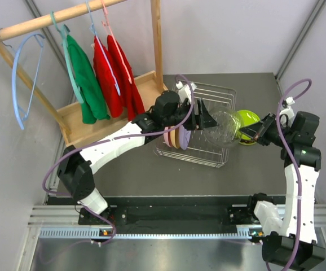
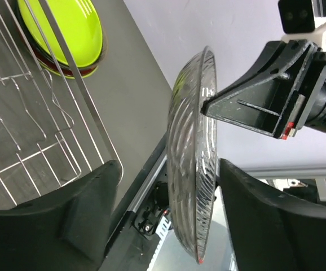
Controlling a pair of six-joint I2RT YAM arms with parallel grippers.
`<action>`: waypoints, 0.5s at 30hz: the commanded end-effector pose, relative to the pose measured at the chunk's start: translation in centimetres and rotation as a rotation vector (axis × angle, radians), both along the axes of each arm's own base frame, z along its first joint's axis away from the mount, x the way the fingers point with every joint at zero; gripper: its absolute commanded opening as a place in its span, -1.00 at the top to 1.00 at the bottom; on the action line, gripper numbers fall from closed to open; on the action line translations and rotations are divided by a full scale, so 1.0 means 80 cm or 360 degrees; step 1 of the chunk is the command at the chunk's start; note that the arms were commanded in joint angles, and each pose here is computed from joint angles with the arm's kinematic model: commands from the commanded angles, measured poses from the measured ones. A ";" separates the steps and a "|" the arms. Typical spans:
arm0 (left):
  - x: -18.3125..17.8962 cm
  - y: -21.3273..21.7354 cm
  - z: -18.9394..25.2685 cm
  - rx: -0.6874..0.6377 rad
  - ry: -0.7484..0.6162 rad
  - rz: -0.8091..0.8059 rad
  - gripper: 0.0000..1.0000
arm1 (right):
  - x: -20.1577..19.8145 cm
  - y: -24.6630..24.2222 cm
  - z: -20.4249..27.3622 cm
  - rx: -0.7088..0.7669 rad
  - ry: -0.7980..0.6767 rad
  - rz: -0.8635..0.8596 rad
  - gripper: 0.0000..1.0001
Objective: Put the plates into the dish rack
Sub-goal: Insert the plate into the dish rack.
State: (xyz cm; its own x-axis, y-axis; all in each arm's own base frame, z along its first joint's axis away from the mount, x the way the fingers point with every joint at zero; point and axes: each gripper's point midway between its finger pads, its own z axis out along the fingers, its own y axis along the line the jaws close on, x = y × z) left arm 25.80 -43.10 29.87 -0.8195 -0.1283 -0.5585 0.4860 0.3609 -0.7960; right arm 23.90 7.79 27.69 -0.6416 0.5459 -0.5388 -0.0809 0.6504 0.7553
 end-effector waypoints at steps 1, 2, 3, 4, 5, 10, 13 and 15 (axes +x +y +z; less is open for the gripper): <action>-0.003 -0.014 0.049 -0.0154 -0.0123 -0.0030 -0.30 | -0.001 0.009 0.010 0.0008 -0.0095 0.0088 1.00; -0.003 -0.014 0.049 -0.0151 -0.0124 -0.0030 -0.17 | 0.000 0.009 0.008 0.0008 -0.0091 0.0092 1.00; -0.003 -0.015 0.047 -0.0141 -0.0119 -0.0028 -0.06 | -0.001 0.010 0.007 0.0008 -0.0094 0.0103 1.00; -0.003 -0.016 0.050 -0.0137 -0.0130 -0.0023 0.13 | -0.001 0.010 0.006 0.0007 -0.0093 0.0106 1.00; -0.001 -0.017 0.045 -0.0110 -0.0129 -0.0019 0.21 | 0.000 0.010 0.005 0.0009 -0.0086 0.0106 1.00; -0.001 -0.018 0.043 -0.0019 -0.0153 0.0045 0.63 | 0.002 0.007 -0.003 -0.0007 -0.0068 0.0097 0.97; 0.003 -0.016 0.042 0.0088 -0.0216 0.0105 0.86 | 0.003 0.003 -0.010 -0.0030 -0.0049 0.0074 0.75; 0.002 -0.016 0.038 0.0173 -0.0226 0.0128 0.91 | 0.003 0.001 -0.013 -0.0053 -0.0042 0.0063 0.47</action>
State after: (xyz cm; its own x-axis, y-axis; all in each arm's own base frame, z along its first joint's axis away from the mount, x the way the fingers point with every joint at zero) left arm 25.94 -44.06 29.64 -0.7922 -0.1139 -0.5995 0.4950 0.4544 -0.7406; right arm 23.90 8.14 27.11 -0.6577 0.5261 -0.5392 -0.1097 0.6413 0.7594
